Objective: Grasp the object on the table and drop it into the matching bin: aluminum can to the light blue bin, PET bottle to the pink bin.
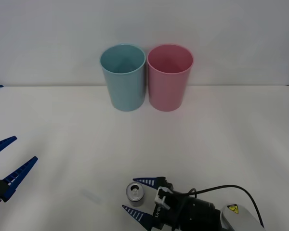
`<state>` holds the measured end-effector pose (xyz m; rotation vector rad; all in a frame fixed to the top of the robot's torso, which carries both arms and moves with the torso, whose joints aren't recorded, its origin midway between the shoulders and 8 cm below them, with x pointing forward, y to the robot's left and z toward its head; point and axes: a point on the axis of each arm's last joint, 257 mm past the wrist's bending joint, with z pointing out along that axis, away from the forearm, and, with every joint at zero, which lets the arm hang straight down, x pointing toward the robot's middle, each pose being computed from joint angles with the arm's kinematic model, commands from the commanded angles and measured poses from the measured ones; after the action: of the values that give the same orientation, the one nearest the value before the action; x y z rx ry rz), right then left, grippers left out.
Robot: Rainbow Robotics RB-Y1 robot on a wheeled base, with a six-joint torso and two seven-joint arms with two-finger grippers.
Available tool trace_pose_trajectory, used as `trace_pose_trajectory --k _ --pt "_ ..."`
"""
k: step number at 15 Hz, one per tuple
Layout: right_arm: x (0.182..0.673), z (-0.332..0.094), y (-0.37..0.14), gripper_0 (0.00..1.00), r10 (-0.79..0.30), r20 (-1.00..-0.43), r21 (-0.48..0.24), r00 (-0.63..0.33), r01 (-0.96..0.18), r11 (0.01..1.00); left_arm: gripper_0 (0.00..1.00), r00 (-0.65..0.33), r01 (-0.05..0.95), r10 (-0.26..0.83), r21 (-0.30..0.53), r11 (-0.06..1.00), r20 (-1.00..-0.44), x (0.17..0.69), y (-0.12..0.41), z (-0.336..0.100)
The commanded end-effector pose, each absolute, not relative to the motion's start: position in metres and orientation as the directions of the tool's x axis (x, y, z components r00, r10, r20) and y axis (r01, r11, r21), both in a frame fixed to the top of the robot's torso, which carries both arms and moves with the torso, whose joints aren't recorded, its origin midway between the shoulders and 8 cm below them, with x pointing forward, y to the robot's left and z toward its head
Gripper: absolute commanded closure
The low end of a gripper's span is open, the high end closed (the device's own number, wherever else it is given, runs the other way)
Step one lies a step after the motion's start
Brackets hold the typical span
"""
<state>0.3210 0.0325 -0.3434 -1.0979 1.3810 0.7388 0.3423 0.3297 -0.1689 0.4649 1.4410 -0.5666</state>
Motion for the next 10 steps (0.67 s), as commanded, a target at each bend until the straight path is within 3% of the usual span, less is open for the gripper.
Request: trace_pose_trajectory --k 1,10 --pt "0.3209 -0.3434 0.0325 1.00 -0.190 -0.976 -0.170 0.106 -0.917 0.360 0.00 0.041 0.618 -0.082 -0.039 0.785 -0.996 0.3423 0.3297 -0.1689" --pt "0.3218 -0.3365 0.0289 1.00 -0.170 -0.980 -0.160 0.104 -0.918 0.362 0.00 0.041 0.618 -0.082 -0.039 0.785 -0.996 0.3423 0.3297 -0.1689"
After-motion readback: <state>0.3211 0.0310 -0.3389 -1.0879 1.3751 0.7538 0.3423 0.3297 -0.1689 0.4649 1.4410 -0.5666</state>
